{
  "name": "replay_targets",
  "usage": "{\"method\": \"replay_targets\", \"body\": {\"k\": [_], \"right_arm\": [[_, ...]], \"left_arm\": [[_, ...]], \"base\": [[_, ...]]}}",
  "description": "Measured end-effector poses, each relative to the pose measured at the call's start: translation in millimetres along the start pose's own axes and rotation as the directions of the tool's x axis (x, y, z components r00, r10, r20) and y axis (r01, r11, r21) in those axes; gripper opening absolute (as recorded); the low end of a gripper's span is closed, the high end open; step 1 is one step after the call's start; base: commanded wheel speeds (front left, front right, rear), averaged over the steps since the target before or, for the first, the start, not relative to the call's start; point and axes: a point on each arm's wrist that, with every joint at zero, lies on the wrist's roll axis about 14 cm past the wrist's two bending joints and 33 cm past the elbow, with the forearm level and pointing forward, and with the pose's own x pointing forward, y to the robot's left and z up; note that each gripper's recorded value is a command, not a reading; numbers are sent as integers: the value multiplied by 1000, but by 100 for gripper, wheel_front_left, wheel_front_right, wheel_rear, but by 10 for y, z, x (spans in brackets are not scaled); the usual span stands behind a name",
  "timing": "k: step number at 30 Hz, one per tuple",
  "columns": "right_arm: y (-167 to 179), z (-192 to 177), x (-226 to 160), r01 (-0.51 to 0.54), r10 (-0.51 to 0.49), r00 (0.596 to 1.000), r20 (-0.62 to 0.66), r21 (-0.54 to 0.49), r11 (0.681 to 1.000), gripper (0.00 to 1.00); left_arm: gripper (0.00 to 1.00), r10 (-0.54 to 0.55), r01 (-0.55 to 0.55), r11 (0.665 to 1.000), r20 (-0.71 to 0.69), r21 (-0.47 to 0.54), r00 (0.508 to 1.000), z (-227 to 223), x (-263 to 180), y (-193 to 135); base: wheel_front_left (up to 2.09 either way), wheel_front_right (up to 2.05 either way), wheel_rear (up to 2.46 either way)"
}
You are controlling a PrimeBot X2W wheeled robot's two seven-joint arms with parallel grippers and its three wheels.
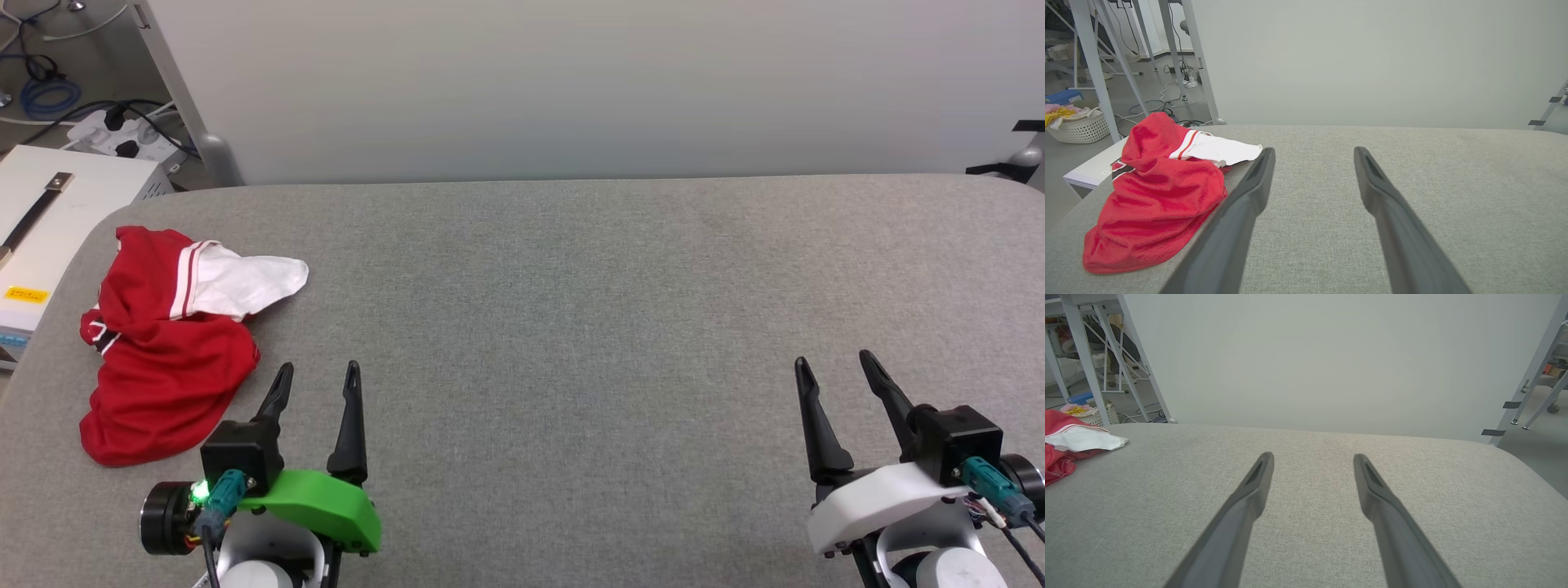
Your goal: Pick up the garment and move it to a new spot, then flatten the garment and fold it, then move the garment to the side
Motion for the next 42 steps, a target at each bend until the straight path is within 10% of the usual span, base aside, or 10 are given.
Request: {"method": "replay_targets", "body": {"k": [42], "right_arm": [[-15, -118, -24, 11, -12, 1000, 18, 63, 998, 100]], "left_arm": [[100, -37, 35, 995, -26, -89, 999, -256, -78, -74]], "base": [[0, 0, 0]]}}
